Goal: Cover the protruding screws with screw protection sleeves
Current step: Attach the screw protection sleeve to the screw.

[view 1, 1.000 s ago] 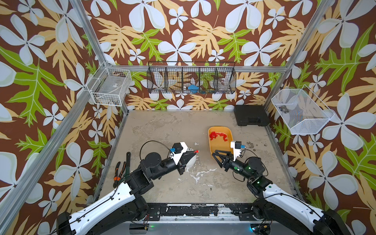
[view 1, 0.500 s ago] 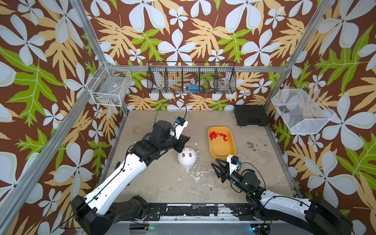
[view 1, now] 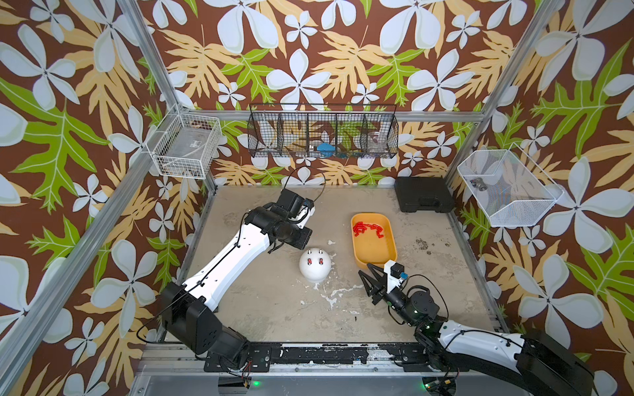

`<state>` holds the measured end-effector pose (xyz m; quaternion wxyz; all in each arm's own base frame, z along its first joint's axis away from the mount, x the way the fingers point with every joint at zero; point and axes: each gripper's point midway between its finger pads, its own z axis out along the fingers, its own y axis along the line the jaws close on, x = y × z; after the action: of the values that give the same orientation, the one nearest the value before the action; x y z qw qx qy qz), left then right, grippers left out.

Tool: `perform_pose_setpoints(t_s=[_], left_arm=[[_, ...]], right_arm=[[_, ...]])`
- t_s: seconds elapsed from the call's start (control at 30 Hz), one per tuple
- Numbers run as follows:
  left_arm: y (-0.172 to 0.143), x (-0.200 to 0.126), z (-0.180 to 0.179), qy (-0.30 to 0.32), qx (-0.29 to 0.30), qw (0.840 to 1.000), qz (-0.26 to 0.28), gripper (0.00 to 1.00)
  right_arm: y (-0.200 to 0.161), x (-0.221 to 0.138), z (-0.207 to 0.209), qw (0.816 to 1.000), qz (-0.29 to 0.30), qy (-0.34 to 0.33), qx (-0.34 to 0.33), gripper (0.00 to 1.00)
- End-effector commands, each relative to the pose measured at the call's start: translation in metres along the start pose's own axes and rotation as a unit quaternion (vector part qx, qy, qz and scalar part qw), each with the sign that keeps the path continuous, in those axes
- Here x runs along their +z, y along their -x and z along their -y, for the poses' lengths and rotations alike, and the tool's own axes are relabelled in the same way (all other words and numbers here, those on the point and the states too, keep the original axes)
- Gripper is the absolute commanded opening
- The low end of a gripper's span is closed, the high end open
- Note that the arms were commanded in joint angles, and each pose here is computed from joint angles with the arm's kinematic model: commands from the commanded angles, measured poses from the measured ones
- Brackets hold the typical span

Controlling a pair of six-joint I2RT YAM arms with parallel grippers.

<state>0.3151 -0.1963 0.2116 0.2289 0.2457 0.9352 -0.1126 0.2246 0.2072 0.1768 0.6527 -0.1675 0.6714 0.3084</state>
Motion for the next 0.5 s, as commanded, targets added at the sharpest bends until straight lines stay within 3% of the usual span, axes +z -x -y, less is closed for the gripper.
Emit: perform_pose_setpoints(t_s=[0.0, 0.17, 0.47], left_arm=[[-0.016, 0.005, -0.006, -0.001, 0.028, 0.999, -0.039, 0.00], [-0.018, 0.022, 0.002, -0.029, 0.035, 0.997, -0.064, 0.00], [-0.014, 0.040, -0.007, -0.011, 0.032, 0.996, -0.088, 0.00]], right_arm=[[0.008, 0.001, 0.002, 1.000, 0.015, -0.007, 0.000, 0.47], [0.008, 0.002, 0.002, 1.000, 0.013, -0.010, 0.002, 0.47], [0.009, 0.002, 0.003, 1.000, 0.016, -0.013, -0.003, 0.47]])
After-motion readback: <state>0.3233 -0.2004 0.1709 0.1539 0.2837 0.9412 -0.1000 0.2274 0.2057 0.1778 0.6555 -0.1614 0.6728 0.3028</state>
